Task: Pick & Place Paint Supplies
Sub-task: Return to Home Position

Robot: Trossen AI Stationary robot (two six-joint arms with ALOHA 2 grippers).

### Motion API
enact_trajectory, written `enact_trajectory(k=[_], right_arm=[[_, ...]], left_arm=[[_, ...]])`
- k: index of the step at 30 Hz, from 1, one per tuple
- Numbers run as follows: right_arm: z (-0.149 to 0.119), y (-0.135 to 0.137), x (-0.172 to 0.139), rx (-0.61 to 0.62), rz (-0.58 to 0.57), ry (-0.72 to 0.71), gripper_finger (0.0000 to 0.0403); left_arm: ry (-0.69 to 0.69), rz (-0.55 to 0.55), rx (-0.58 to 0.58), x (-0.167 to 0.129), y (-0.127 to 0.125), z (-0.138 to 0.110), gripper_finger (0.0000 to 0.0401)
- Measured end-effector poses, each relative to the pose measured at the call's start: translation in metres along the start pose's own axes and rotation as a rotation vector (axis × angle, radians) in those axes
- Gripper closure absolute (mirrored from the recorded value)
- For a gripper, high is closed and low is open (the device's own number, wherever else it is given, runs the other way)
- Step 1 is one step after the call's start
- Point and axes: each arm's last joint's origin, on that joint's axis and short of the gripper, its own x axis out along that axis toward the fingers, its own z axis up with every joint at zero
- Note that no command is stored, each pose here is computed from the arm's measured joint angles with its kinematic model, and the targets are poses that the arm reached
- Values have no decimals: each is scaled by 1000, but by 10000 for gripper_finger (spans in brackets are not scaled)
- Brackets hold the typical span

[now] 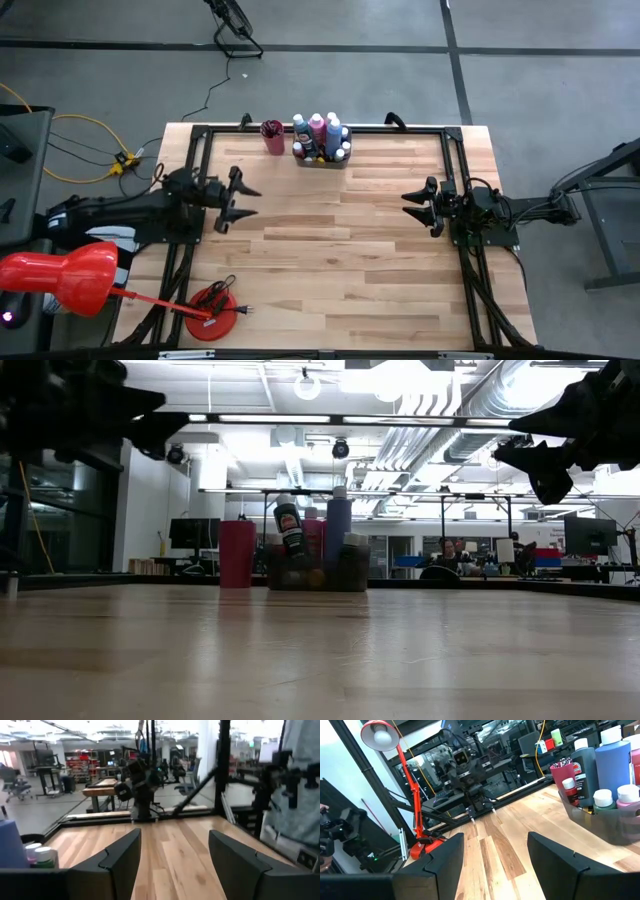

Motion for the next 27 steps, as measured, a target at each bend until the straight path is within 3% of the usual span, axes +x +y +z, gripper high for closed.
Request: enact_trajectory(k=[11,17,20,27], right_arm=[[0,0,0,0,0,0,190],[0,0,0,0,-1,0,190],[0,0,0,0,0,-1,190],[0,0,0,0,0,0,190]], left_arm=[[106,79,165,-34,-17,-7,176],[190,90,169,-34,-16,-15,176],[254,172,218,-35,-14,-24,176],[230,198,266,-34,-12,-21,176]])
